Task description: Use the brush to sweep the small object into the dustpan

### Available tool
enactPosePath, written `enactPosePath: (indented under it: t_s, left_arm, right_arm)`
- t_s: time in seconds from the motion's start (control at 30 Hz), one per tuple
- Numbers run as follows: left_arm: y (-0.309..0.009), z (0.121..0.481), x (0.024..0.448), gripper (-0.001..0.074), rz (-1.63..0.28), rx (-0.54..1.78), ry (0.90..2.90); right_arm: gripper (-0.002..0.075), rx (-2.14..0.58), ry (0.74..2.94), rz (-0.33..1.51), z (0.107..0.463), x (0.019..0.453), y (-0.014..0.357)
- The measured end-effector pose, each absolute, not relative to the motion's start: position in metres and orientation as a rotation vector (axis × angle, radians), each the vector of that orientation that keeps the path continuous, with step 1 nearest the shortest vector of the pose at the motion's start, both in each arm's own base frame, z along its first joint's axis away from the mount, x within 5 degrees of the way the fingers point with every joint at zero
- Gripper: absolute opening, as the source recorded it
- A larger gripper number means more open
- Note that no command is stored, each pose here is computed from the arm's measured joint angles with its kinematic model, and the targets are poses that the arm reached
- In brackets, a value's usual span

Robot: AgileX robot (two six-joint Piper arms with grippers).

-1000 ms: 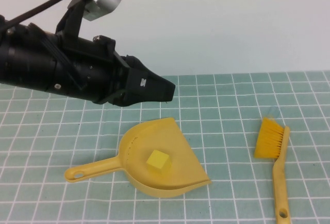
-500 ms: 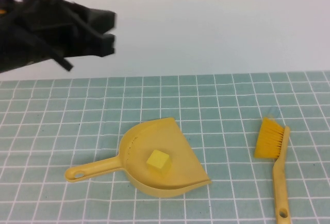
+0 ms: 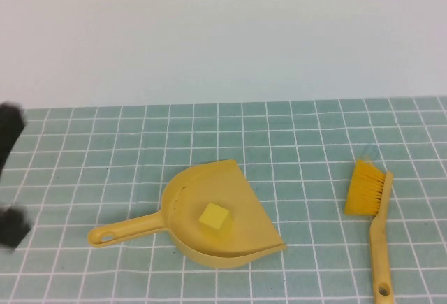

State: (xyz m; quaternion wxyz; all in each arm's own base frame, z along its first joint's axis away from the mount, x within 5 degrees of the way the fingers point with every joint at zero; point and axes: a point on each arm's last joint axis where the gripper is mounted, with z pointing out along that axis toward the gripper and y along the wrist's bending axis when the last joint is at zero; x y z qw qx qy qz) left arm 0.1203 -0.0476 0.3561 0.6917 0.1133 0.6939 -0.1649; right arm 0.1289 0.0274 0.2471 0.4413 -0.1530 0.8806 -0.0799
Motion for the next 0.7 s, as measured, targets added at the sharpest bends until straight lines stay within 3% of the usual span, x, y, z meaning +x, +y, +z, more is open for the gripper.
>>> enactPosePath:
  t_s: [0.33, 0.7]
  left_arm:
    - [-0.014, 0.313, 0.074, -0.0001, -0.262, 0.079, 1.348]
    - [-0.019, 0.245, 0.077, -0.0001, -0.374, 0.032, 1.469]
  right_arm:
    - [-0.0001, -0.380, 2.186, -0.198, 0.247, 0.129, 0.027]
    - [-0.0001, -0.380, 2.186, -0.198, 0.247, 0.129, 0.027]
